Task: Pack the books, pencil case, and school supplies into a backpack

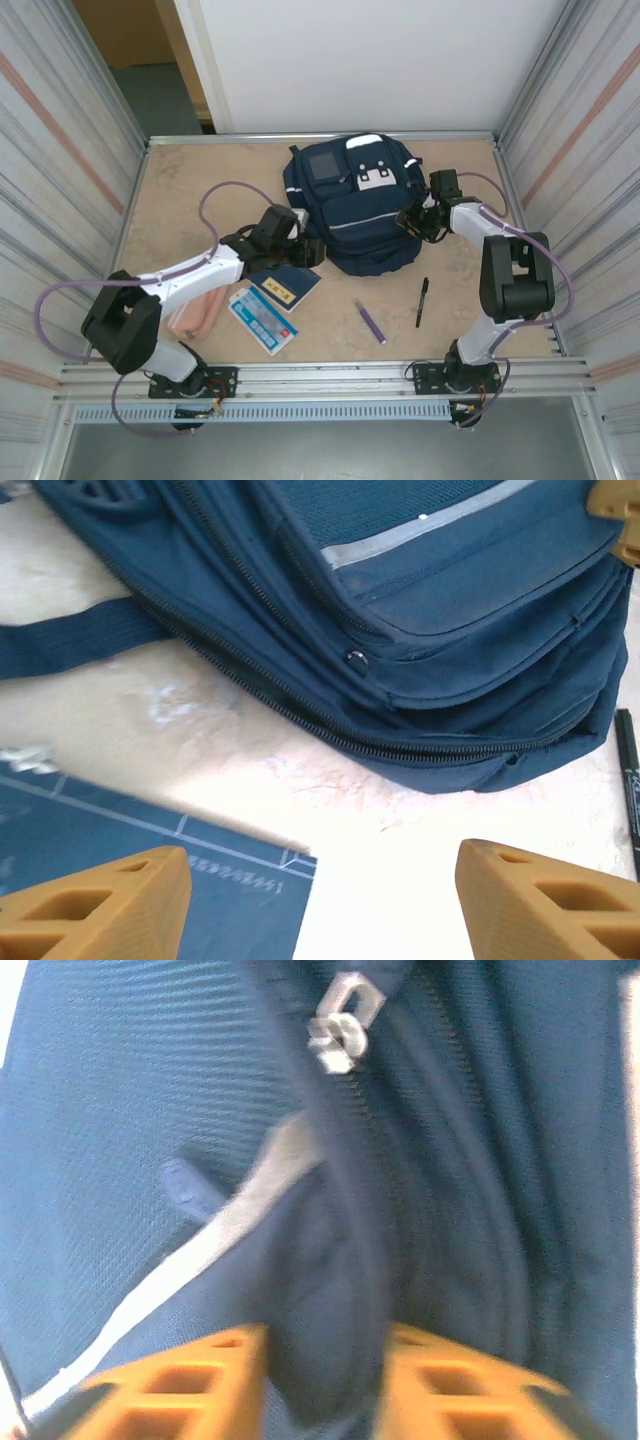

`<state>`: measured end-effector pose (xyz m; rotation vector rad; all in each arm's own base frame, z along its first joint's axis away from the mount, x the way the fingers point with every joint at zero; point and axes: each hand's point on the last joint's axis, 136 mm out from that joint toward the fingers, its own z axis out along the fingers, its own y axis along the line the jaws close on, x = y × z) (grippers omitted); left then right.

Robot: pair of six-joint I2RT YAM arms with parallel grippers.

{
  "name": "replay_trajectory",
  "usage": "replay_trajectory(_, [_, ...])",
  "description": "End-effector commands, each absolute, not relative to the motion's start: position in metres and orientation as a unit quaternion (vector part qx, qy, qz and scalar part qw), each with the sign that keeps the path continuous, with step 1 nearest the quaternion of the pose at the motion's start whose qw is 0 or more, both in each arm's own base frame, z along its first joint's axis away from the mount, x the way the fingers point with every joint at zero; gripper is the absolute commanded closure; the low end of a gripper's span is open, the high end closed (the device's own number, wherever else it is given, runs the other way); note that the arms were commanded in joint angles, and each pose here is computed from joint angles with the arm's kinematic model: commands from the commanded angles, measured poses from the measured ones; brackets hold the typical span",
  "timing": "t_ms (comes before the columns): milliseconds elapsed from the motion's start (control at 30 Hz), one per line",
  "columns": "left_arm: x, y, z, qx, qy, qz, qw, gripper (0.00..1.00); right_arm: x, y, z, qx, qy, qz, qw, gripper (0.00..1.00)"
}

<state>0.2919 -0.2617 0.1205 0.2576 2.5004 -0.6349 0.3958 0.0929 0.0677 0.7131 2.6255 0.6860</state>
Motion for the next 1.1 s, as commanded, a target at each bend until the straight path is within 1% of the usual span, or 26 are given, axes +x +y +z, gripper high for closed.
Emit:
replay_trajectory(0, [0.280, -0.229, 0.118, 0.064, 0.943, -0.200, 0.257, 0.29, 0.416, 0.107, 0.085, 0.253, 0.906, 0.281, 0.190, 0.87])
replay_trajectory(67, [0.273, -0.212, 0.119, 0.046, 0.948, -0.191, 0.251, 0.28, 0.419, 0.113, 0.096, 0.267, 0.896, 0.300, 0.188, 0.98])
replay_trajectory(100, [0.270, -0.205, 0.120, 0.037, 0.950, -0.188, 0.247, 0.28, 0.420, 0.117, 0.104, 0.280, 0.886, 0.320, 0.186, 1.00])
replay_trajectory(233, [0.258, -0.170, 0.124, -0.002, 0.952, -0.178, 0.248, 0.25, 0.435, 0.136, 0.167, 0.340, 0.816, 0.410, 0.223, 1.00])
replay_trajectory(300, [0.254, -0.155, 0.124, -0.020, 0.951, -0.178, 0.251, 0.22, 0.442, 0.145, 0.201, 0.356, 0.792, 0.429, 0.248, 1.00])
replay_trajectory(367, [0.251, -0.146, 0.122, -0.037, 0.950, -0.187, 0.246, 0.22, 0.449, 0.158, 0.234, 0.359, 0.771, 0.450, 0.270, 1.00])
replay_trajectory(467, [0.246, -0.139, 0.116, -0.052, 0.951, -0.194, 0.235, 0.21, 0.456, 0.175, 0.266, 0.369, 0.738, 0.487, 0.286, 1.00])
replay_trajectory(600, [0.241, -0.142, 0.105, -0.054, 0.952, -0.205, 0.221, 0.22, 0.467, 0.196, 0.298, 0.370, 0.701, 0.533, 0.296, 1.00])
replay_trajectory(733, [0.257, -0.168, 0.116, -0.022, 0.936, -0.260, 0.236, 0.23, 0.477, 0.216, 0.316, 0.353, 0.688, 0.563, 0.293, 1.00])
replay_trajectory(867, [0.282, -0.184, 0.125, -0.017, 0.926, -0.280, 0.254, 0.23, 0.477, 0.222, 0.333, 0.343, 0.675, 0.582, 0.296, 1.00])
replay_trajectory(967, [0.310, -0.196, 0.132, -0.008, 0.918, -0.284, 0.275, 0.24, 0.470, 0.216, 0.332, 0.345, 0.679, 0.569, 0.310, 1.00])
replay_trajectory(1067, [0.342, -0.214, 0.142, 0.002, 0.915, -0.289, 0.280, 0.24, 0.459, 0.213, 0.324, 0.344, 0.686, 0.562, 0.309, 1.00])
